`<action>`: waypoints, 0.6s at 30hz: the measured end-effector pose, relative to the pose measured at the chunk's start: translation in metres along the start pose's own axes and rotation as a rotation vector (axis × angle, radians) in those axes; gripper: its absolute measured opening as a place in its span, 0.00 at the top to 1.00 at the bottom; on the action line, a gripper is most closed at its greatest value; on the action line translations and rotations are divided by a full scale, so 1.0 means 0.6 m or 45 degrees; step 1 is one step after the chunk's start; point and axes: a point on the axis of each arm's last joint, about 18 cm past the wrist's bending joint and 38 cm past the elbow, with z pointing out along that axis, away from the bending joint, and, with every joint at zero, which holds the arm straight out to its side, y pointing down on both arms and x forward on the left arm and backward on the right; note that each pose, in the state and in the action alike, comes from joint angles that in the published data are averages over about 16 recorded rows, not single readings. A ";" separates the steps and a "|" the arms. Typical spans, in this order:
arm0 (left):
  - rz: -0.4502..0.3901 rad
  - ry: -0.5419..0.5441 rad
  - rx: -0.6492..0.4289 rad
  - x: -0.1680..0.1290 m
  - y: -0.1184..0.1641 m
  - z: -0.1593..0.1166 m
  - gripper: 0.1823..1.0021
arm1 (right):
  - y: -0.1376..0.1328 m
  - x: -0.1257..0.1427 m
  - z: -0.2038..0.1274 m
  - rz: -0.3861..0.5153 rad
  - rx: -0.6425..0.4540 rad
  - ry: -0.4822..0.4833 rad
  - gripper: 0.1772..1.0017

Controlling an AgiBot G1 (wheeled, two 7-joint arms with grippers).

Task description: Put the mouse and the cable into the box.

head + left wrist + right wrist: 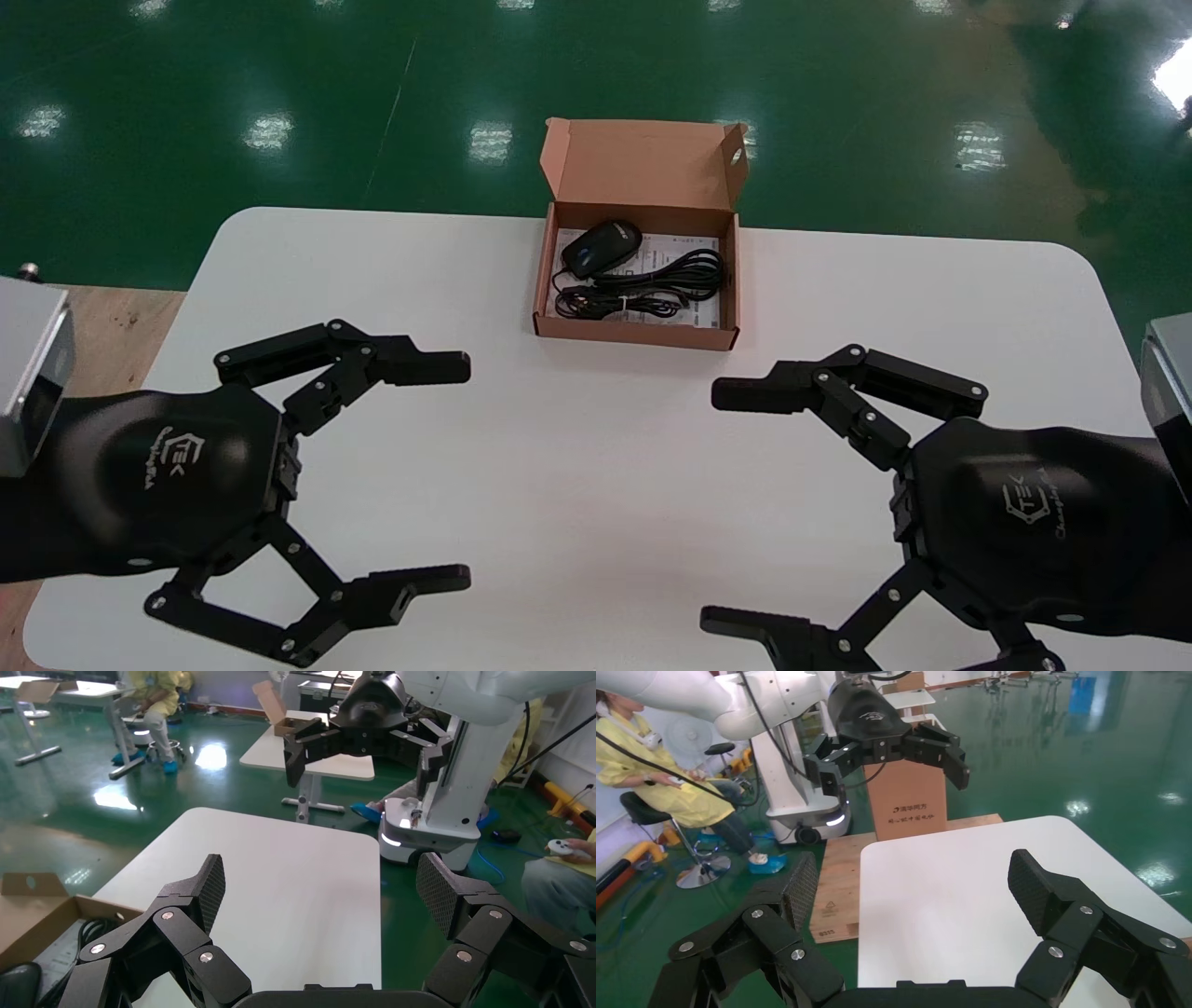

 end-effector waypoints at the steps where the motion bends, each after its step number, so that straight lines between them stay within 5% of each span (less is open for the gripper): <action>1: 0.002 0.002 -0.001 0.001 -0.001 -0.001 0.00 | -0.001 -0.003 0.000 0.003 0.000 -0.006 0.00; 18: -0.010 -0.007 0.003 -0.004 0.003 0.001 0.00 | 0.001 0.005 -0.001 -0.001 0.000 0.012 0.00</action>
